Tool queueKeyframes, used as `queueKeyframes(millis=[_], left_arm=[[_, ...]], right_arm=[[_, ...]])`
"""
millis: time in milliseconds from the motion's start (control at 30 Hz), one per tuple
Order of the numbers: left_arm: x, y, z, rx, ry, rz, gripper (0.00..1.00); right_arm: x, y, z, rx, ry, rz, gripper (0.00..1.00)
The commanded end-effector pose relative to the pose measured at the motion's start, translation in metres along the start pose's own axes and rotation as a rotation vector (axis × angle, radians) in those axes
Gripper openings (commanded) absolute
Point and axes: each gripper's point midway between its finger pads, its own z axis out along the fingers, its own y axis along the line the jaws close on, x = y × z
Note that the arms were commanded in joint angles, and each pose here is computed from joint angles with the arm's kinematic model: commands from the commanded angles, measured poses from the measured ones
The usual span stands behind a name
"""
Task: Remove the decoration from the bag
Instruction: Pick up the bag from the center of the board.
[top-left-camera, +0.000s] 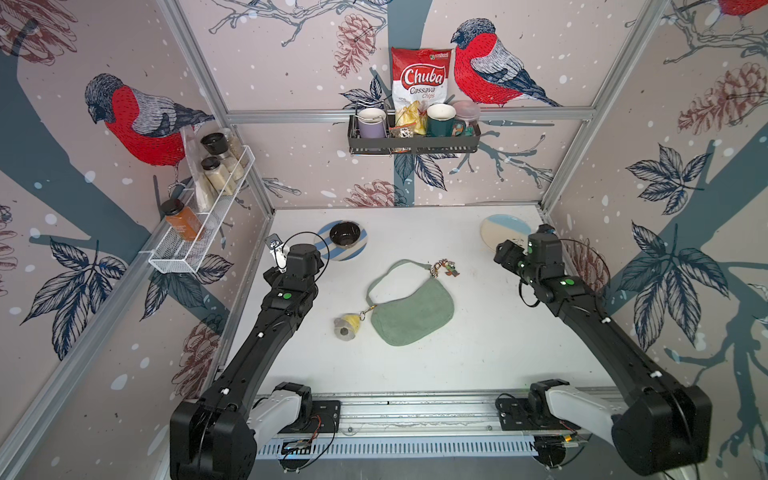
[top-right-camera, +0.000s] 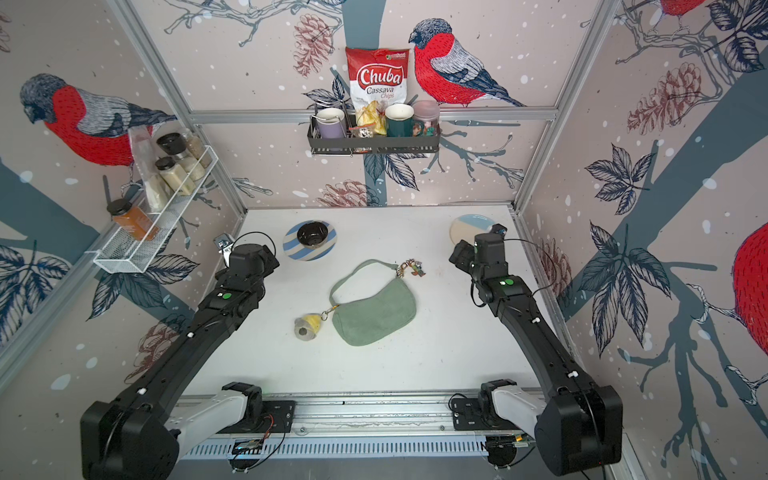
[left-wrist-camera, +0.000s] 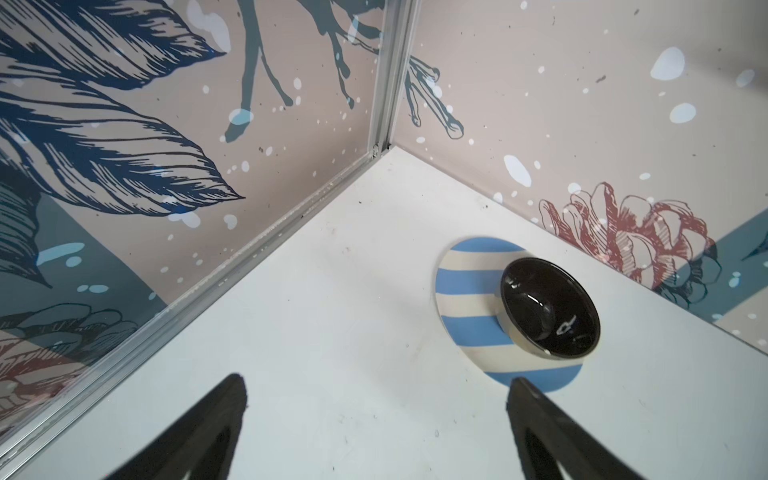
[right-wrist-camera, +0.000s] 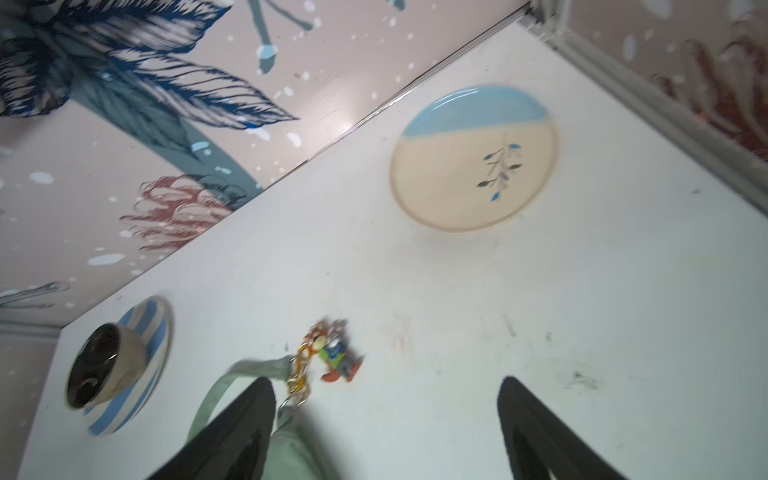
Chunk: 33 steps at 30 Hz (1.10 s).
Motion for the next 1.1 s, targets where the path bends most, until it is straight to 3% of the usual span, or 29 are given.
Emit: queueKeyframes(millis=[0,200,367,433,500,600,667,800,967,1067], left_arm=[[0.003,-0.012,-0.009,0.076,0.078,0.080,0.88],[0.030,-0.054,-0.023,0.121,0.157,0.205,0.84],[0.073,-0.087,-0.034,0.234,0.275,0.207,0.80],[0.098,-0.105,-0.039,0.305,0.350,0.227,0.79],[0.121,-0.116,-0.043,0.342,0.416,0.256,0.77],[0.141,-0.146,-0.046,0.432,0.462,0.270,0.73],[0.149,-0.173,-0.047,0.495,0.484,0.286,0.70],[0.166,-0.224,-0.044,0.598,0.559,0.303,0.63],[0.214,-0.282,-0.038,0.678,0.749,0.269,0.60],[0.237,-0.304,-0.038,0.677,0.797,0.287,0.60]], right_arm=[[0.042,-0.005,0.002,0.146,0.180,-0.097,0.84],[0.088,0.065,0.019,0.067,0.211,-0.312,0.78],[0.127,0.109,0.045,-0.032,0.292,-0.405,0.46],[0.146,0.115,0.056,-0.071,0.360,-0.403,0.37],[0.150,0.104,0.065,-0.020,0.397,-0.404,0.34],[0.149,0.088,0.075,-0.039,0.470,-0.310,0.36],[0.153,0.084,0.080,-0.063,0.517,-0.262,0.45],[0.177,0.073,0.089,-0.059,0.599,-0.276,0.57],[0.190,0.069,0.101,-0.115,0.645,-0.156,0.55],[0.199,0.064,0.104,-0.122,0.669,-0.122,0.50]])
